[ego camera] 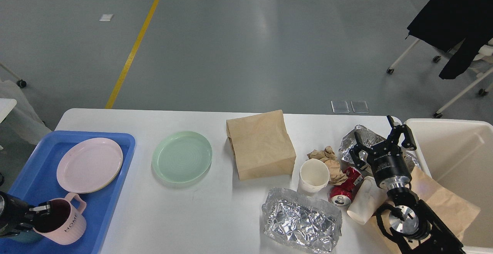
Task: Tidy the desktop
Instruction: 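Place the pink cup on the blue tray beside the green mug, then raise the left gripper and reach to the pale green saucer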
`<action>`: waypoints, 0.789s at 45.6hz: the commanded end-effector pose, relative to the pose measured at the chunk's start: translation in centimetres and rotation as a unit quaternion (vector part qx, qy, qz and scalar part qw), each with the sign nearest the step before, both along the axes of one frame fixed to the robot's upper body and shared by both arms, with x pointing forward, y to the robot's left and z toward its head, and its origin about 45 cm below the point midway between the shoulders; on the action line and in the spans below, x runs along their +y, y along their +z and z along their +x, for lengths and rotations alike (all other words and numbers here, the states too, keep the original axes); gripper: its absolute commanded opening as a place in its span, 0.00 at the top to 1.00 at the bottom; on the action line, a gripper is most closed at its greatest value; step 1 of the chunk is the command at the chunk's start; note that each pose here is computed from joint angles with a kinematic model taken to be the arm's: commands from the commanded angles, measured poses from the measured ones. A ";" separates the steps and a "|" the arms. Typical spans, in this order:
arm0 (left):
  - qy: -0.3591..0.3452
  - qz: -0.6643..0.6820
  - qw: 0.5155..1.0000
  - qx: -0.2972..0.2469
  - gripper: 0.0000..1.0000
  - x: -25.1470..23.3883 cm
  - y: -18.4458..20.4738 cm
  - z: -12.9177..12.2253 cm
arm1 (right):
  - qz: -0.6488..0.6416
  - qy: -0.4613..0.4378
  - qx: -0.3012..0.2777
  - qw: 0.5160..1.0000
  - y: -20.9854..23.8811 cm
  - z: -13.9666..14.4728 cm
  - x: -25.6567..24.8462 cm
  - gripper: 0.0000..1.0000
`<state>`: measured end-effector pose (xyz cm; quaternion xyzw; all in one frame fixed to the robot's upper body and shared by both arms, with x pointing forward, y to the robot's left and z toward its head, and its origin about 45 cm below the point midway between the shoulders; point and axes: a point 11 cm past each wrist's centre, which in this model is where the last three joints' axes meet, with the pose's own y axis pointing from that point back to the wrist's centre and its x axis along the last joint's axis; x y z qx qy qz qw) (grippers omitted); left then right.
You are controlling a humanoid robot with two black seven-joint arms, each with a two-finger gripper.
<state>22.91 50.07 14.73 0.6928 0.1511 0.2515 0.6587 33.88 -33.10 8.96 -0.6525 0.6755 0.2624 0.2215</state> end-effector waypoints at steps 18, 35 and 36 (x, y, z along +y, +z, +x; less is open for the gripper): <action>0.005 -0.009 1.000 0.005 0.16 -0.3 0.6 0.2 | 0.001 0.000 0.000 1.000 0.0 0.0 0.0 0.00; -0.031 -0.021 0.998 0.060 0.06 -1.3 10.5 4.5 | 0.000 0.000 0.000 1.000 0.0 0.0 0.0 0.00; -0.037 -0.024 0.997 0.060 0.06 -1.7 11.3 5.0 | 0.000 0.000 0.000 1.000 0.0 0.0 0.0 0.00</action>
